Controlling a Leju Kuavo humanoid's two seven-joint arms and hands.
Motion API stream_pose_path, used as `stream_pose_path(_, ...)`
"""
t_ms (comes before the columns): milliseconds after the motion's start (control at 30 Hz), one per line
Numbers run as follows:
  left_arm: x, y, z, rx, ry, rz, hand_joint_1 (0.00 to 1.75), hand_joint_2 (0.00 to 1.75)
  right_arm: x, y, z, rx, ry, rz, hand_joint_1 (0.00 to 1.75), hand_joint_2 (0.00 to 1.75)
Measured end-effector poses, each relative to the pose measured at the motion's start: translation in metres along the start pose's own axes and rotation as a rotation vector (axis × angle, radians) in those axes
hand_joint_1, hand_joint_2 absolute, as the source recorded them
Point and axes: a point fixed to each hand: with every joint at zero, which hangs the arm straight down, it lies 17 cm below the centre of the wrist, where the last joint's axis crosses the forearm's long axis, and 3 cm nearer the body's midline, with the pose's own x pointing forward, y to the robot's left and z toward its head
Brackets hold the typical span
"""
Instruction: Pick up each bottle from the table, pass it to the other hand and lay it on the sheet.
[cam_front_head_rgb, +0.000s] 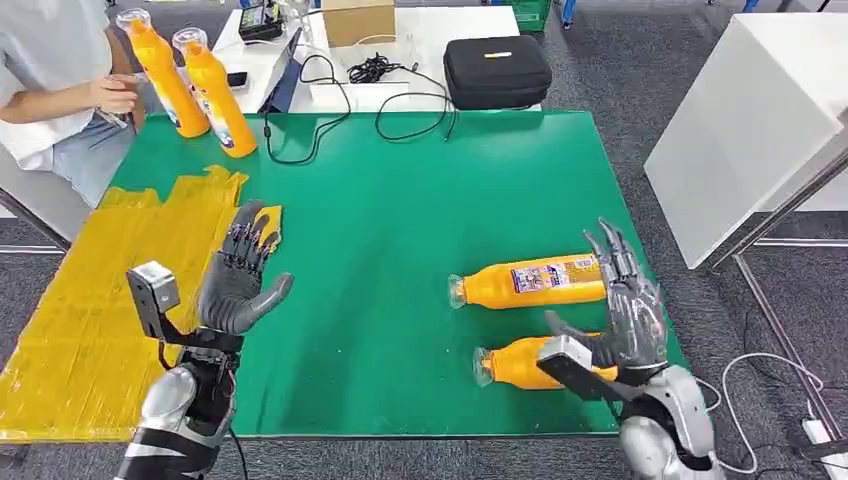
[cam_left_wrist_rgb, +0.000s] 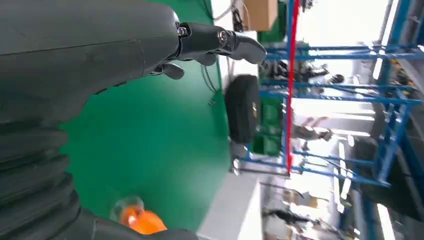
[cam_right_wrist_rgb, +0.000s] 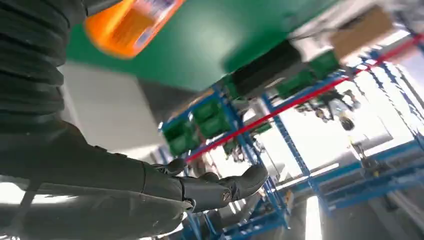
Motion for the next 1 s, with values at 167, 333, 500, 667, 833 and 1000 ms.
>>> stream_pose_path(167, 0.012, -0.002, 0.008, -0.02, -0.023, 0.017, 0.0, 1.75, -0.049, 0.007, -0.004, 0.098, 0.028, 0.11, 0.0, 1.75)
stream_pose_path(333, 0.009, -0.003, 0.014, -0.025, -0.013, 0.031, 0.0, 1.75, -0.08, 0.012, -0.017, 0.162, 0.057, 0.157, 0.0, 1.75)
stream_pose_path(500, 0.007, -0.008, 0.016, -0.037, -0.006, 0.038, 0.0, 1.75, -0.092, 0.024, -0.035, 0.214, 0.07, 0.162, 0.0, 1.75)
stream_pose_path(667, 0.005, -0.015, 0.016, -0.046, 0.0, 0.051, 0.0, 1.75, -0.093, 0.046, -0.043, 0.276, 0.065, 0.155, 0.0, 1.75)
stream_pose_path(833, 0.003, -0.019, 0.016, -0.052, 0.003, 0.06, 0.0, 1.75, -0.092, 0.066, -0.042, 0.324, 0.058, 0.145, 0.0, 1.75)
stream_pose_path(1000, 0.003, -0.022, 0.016, -0.056, 0.004, 0.063, 0.0, 1.75, -0.092, 0.076, -0.04, 0.347, 0.06, 0.14, 0.0, 1.75)
